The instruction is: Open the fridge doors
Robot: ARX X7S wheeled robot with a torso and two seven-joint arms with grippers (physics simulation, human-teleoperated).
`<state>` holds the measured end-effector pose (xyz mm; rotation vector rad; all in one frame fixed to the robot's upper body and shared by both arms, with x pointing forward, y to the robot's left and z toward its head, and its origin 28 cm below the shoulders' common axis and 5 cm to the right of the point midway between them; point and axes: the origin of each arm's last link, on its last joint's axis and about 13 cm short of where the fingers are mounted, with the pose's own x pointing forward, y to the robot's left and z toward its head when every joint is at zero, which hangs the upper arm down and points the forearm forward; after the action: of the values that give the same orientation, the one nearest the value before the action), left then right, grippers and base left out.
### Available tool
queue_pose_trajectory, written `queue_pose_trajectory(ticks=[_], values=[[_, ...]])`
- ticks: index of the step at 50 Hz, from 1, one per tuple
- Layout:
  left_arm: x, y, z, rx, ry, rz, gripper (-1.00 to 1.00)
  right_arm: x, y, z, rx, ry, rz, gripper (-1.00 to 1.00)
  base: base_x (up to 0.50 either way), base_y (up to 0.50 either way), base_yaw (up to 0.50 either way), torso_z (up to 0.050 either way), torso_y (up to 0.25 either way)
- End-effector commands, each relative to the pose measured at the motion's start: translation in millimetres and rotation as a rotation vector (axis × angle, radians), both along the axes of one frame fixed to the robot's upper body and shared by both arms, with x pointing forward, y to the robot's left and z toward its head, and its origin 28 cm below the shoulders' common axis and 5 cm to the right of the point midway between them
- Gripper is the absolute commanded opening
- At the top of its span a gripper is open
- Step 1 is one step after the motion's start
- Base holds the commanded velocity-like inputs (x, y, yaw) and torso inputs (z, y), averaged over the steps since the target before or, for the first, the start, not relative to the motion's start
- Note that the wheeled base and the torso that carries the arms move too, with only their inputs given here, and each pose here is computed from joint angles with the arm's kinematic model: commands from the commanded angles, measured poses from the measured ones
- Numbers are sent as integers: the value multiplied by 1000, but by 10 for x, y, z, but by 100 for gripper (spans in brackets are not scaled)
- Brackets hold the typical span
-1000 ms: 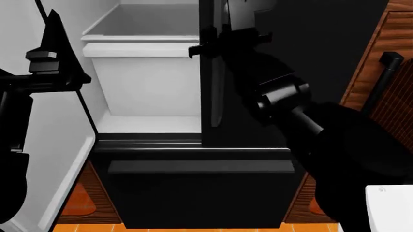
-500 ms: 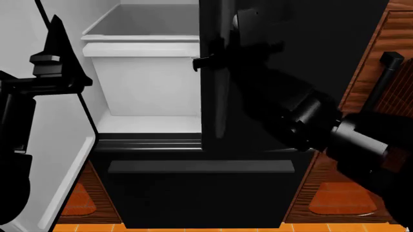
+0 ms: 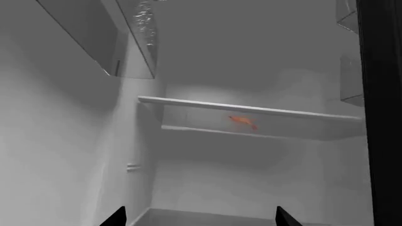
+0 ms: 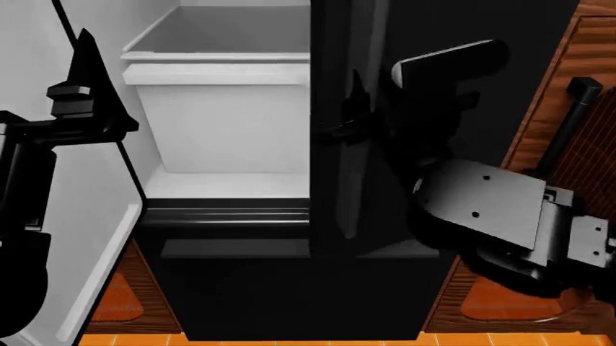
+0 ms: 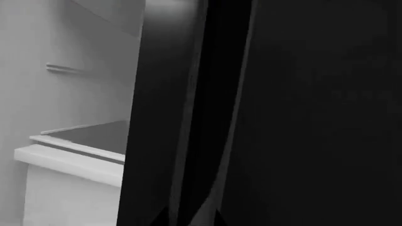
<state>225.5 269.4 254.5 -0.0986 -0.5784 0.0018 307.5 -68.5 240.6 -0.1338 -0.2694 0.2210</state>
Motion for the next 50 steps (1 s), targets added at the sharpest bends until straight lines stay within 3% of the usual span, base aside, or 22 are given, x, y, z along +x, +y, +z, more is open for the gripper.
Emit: queue_pose_trajectory(ticks=[1,27,50], values=[[22,-41,62,2,-41,-29,100,-296,-120,181,11,-129,6,-100,0,-3,0,0,11],[22,-52,99,8,-43,-33,100,-944,-547,281,46,-237,-130,-100,0,-1,-2,1,2],[17,-30,121,3,-43,-27,100,-1344,-866,344,51,-296,-263,-100,0,-2,-3,1,2]])
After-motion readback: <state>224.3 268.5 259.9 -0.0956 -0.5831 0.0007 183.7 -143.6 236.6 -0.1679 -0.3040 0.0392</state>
